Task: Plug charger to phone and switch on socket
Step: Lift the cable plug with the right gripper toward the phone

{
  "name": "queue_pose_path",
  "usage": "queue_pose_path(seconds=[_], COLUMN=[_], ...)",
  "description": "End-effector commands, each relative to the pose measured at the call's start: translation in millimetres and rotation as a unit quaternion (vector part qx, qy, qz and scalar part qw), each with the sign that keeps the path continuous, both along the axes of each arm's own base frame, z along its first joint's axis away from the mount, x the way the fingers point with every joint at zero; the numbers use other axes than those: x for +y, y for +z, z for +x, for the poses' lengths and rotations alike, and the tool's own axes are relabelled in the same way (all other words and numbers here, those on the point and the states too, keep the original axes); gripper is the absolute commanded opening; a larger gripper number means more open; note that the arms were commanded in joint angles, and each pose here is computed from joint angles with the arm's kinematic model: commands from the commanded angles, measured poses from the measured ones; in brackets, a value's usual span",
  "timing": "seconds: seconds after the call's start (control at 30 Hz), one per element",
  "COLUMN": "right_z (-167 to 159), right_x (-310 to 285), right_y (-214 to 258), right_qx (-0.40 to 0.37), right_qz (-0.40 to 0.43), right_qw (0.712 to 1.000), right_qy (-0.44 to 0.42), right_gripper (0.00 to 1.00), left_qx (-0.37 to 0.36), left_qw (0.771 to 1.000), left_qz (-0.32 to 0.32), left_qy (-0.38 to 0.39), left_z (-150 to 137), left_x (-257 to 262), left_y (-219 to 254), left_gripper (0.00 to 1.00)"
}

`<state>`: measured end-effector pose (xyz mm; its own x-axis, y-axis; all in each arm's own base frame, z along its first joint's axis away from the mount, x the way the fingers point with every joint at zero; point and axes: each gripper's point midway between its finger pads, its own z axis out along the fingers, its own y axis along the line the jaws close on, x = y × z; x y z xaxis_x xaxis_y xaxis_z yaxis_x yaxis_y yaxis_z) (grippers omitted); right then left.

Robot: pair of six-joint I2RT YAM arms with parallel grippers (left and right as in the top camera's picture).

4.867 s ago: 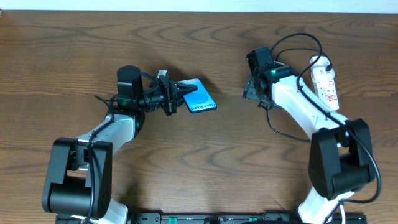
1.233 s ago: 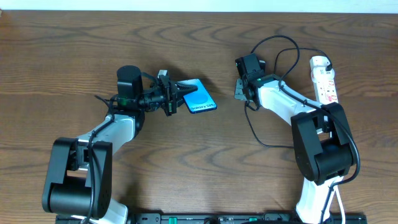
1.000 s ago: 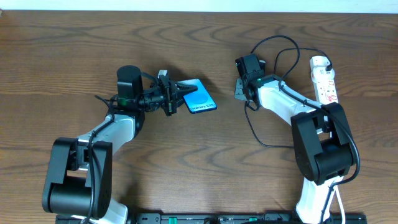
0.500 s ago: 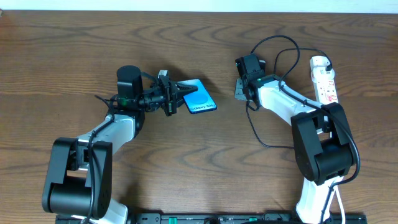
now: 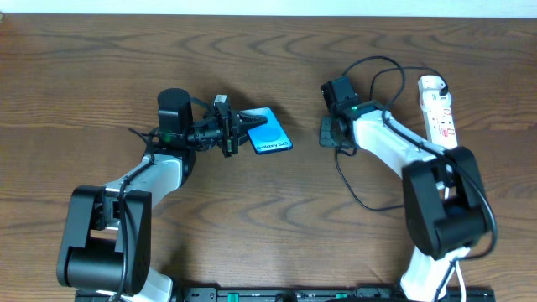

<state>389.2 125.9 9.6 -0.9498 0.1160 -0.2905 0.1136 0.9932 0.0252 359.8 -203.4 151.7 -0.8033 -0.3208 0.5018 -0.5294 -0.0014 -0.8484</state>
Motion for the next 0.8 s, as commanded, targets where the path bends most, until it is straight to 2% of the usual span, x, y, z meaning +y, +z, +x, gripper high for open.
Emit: queue_pose_path(seconds=[0.0, 0.17, 0.3, 0.37, 0.57, 0.77], right_z=[-2, -24, -49, -69, -114, -146], right_x=[7, 21, 22, 24, 45, 58], right_y=[55, 116, 155, 174, 203, 202], right_qx=[-0.045, -0.076, -0.09, -0.09, -0.081, -0.037], right_qz=[0.027, 0.082, 0.113, 0.135, 0.201, 0.239], right_qw=[0.998, 0.99, 0.985, 0.98, 0.952, 0.93], right_qy=[0.02, 0.081, 0.095, 0.112, 0.216, 0.275], right_gripper=[0.01, 0.01, 0.01, 0.01, 0.01, 0.01], left_qx=[-0.028, -0.029, -0.029, -0.052, -0.098, -0.126], left_qw=[0.999, 0.999, 0.999, 0.998, 0.994, 0.991], left_qz=[-0.008, -0.009, -0.011, -0.009, 0.001, 0.002], left_qy=[-0.019, -0.02, -0.027, -0.039, -0.049, -0.05], left_z=[0, 0, -2, -5, -6, -4], left_x=[-2, -2, -3, -3, -4, -4], left_y=[15, 15, 16, 17, 17, 22], left_gripper=[0.07, 0.08, 0.08, 0.07, 0.07, 0.07])
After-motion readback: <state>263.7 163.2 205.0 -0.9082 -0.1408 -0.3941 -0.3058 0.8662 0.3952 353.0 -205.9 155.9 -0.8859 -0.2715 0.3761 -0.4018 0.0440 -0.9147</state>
